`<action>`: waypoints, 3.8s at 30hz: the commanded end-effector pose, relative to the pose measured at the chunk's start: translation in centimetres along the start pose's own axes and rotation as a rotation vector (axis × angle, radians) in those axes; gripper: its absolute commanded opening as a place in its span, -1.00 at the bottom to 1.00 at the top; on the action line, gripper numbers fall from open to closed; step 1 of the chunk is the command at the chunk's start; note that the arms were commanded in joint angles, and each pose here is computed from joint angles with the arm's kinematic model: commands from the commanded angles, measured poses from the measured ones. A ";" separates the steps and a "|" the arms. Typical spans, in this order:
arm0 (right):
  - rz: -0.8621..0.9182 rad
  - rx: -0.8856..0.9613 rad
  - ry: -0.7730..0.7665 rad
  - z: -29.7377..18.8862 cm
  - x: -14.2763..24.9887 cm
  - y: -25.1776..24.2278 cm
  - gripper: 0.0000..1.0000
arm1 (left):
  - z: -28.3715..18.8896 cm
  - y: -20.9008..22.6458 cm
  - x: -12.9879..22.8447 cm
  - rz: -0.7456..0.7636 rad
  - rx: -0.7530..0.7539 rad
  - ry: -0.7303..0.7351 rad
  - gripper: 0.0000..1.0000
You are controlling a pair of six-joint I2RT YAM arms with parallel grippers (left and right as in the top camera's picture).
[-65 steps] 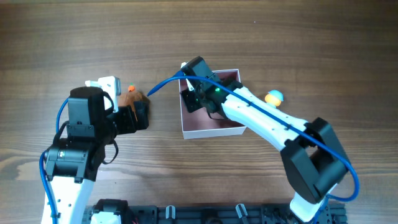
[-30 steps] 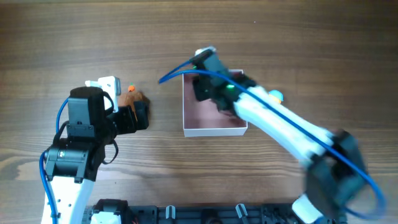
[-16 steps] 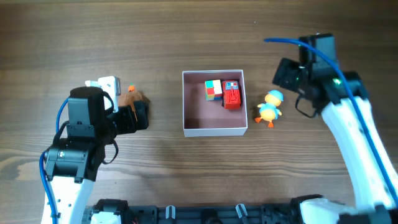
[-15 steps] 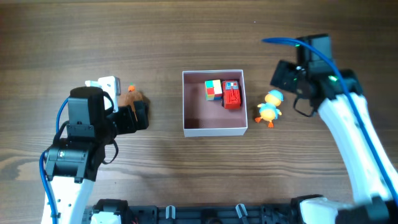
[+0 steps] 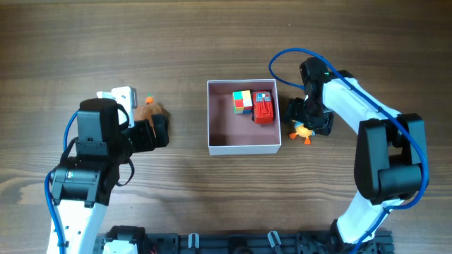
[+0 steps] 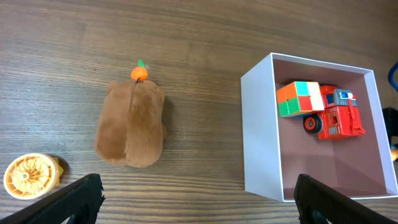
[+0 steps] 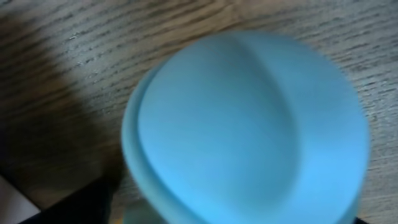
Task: Pack container
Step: 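Grasp the yellow duck figure with the right gripper, then place the duck into the box with the right gripper and withdraw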
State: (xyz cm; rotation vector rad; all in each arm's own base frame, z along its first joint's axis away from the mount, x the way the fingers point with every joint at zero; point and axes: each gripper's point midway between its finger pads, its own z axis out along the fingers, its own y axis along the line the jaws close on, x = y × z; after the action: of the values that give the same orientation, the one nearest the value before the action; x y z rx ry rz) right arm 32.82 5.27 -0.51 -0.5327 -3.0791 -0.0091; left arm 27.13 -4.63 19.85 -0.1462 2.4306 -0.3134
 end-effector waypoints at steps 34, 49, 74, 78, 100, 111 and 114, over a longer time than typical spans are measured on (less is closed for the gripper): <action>-0.576 -0.419 -0.527 -17.3 5.2 21.0 -0.58 | -5.3 8.1 -2.0 -0.281 -0.267 -0.171 1.00; -0.572 -0.358 -0.313 -5.3 5.8 24.1 -0.14 | -5.2 8.1 -1.9 -0.281 -0.268 -0.169 0.99; -0.601 -0.362 -0.346 -9.5 6.5 22.6 -0.40 | -5.2 8.1 -1.9 -0.281 -0.265 -0.165 1.00; -0.596 -0.311 -0.278 -8.4 7.6 21.2 -0.37 | -5.2 8.1 -1.9 -0.281 -0.265 -0.166 1.00; -0.507 -0.214 -0.185 -2.5 7.6 20.6 -0.60 | -5.2 8.1 -1.9 -0.282 -0.265 -0.166 1.00; -0.477 -0.204 -0.220 -2.6 6.8 20.6 -0.59 | -5.2 8.1 -1.9 -0.282 -0.265 -0.165 0.99; -0.515 -0.216 -0.192 -2.6 7.5 20.6 -0.59 | -5.2 8.1 -1.9 -0.282 -0.265 -0.166 1.00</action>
State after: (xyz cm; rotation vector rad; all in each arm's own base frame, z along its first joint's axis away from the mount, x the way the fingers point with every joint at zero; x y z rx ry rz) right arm 33.25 26.95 2.43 0.2157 -3.3448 -0.3113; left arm 24.82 4.49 21.79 -0.6012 2.3055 -0.0763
